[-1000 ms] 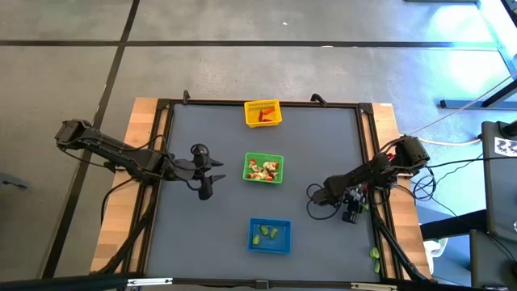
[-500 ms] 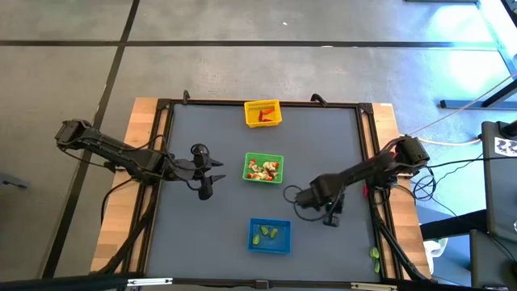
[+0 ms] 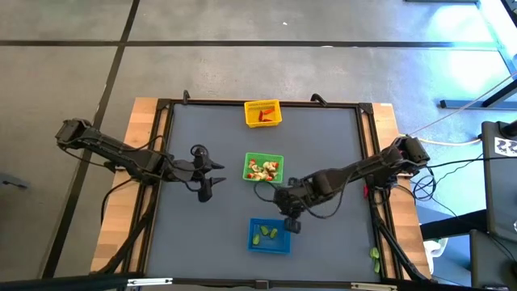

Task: Sort produce into baskets
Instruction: Put the green chili pepper into the blue bin

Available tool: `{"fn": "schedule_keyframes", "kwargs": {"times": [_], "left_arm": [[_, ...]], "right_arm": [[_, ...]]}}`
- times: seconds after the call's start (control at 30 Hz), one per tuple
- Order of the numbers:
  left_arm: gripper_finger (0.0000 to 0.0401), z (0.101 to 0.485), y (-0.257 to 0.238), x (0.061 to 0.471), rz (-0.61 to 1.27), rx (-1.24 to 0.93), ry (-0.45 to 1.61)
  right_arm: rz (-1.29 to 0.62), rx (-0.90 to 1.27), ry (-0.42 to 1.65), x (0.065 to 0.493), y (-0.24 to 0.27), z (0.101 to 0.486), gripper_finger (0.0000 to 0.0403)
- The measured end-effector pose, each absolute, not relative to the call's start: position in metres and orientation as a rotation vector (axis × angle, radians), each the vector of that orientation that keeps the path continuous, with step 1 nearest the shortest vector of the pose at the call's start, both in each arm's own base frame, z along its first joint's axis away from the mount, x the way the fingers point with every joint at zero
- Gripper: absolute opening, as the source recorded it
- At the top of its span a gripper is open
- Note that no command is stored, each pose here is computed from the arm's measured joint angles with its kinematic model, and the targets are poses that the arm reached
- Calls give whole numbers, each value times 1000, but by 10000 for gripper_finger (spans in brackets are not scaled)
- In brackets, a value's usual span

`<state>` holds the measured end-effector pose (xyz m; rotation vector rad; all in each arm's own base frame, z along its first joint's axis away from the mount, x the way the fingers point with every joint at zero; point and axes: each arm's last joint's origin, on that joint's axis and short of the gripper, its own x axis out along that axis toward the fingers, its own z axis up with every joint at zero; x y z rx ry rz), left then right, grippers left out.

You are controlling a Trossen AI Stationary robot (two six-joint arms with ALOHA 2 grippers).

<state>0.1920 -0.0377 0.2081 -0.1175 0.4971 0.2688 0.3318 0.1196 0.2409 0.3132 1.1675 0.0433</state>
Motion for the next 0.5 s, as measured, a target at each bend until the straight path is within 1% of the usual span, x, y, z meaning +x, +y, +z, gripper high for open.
{"fn": "schedule_keyframes", "kwargs": {"times": [0.2, 0.33, 0.5], "left_arm": [[200, 212, -54, 191, 180, -221, 454], [200, 214, -66, 192, 128, -270, 412], [200, 214, -77, 198, 82, -296, 372]], "right_arm": [[136, 249, 944, 344, 143, 250, 37], [155, 204, 878, 345, 153, 252, 37], [151, 177, 885, 343, 162, 246, 37]]}}
